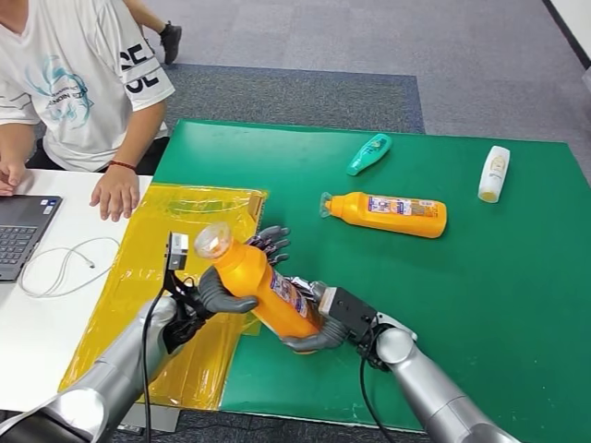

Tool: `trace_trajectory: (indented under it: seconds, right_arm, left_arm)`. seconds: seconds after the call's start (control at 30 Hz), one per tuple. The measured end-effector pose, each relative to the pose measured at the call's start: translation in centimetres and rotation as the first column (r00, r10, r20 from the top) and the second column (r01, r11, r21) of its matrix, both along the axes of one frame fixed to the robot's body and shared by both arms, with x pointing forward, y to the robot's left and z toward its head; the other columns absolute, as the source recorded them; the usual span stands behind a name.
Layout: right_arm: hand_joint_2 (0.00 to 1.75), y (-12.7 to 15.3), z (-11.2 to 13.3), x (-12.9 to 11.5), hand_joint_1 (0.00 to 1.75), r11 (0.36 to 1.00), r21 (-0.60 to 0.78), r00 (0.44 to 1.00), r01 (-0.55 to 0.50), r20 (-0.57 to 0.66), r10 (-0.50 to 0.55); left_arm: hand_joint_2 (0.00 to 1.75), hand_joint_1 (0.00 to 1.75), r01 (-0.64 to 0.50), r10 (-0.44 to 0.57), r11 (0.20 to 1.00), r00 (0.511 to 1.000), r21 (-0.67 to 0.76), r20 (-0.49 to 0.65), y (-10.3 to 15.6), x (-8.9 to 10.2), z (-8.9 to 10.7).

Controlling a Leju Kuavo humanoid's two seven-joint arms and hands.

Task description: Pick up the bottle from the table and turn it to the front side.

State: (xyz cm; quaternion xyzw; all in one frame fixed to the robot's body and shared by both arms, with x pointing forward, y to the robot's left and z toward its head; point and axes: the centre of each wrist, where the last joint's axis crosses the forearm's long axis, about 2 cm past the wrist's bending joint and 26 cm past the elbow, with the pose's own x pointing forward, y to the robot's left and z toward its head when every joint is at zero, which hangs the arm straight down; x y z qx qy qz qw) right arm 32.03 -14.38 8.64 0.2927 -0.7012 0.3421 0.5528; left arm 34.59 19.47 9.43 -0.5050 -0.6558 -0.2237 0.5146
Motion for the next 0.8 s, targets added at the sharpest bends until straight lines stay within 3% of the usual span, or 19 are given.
trace_trajectory:
  seconds: [0.17, 0.8]
  right_arm:
    - [1.75, 0.06, 0.13, 0.15, 1.75, 1.0, -0.002, 1.0, 0.0, 0.002, 0.0]
    - [1.75, 0.03, -0.13, 0.17, 1.75, 1.0, -0.008, 1.0, 0.007, -0.008, -0.007]
  left_arm:
    - [1.75, 0.0, -0.009, 0.008, 0.998, 1.0, 0.055, 0.017, -0.28, 0.42, 0.06]
    - [1.75, 0.0, -0.006, 0.007, 0.998, 1.0, 0.058, -0.008, -0.78, 0.65, -0.28]
